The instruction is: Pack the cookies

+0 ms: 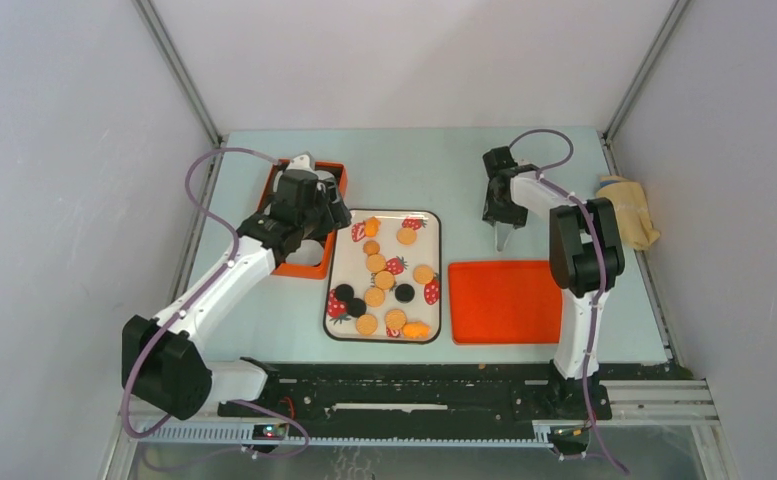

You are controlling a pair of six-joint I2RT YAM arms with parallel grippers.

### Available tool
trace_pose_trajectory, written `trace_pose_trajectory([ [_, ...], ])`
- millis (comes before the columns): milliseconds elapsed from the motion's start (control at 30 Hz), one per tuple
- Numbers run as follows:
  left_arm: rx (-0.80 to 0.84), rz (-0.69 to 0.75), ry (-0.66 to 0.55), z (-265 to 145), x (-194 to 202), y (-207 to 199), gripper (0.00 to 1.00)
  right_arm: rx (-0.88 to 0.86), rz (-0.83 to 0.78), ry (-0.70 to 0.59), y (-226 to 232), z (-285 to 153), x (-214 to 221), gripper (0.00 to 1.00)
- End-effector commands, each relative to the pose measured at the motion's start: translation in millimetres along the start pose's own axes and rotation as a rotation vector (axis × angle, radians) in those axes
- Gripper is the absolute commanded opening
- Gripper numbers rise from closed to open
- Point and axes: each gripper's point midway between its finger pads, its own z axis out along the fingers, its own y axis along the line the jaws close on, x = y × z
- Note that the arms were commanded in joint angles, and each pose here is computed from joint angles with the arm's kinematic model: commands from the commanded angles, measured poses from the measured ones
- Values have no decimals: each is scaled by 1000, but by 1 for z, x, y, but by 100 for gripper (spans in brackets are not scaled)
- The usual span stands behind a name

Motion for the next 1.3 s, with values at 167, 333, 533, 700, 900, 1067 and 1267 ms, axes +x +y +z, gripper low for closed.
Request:
trace_pose_trajectory([
  [167,32,25,-20,-2,0,-5,75,-123,-57,-188,26,-84,-38,100],
  [333,34,21,-26,-3,-3,-6,76,-234,-176,-296,70,-144,-35,85],
  [533,22,18,4,4,4,-4,74,-336,-312,-212,134,-145,2,0],
  [700,19,19,-11,0,1,-3,74,-350,-389,-118,171,-119,35,0],
  [900,22,22,-25,-6,-2,-3,74,-293,-370,-44,176,-81,44,0],
  [1067,16,24,-28,-9,-3,-1,74,-241,-295,-10,158,-54,26,0],
  [1267,5,30,-39,-15,-5,2,74,-135,-211,32,124,-20,-7,0],
])
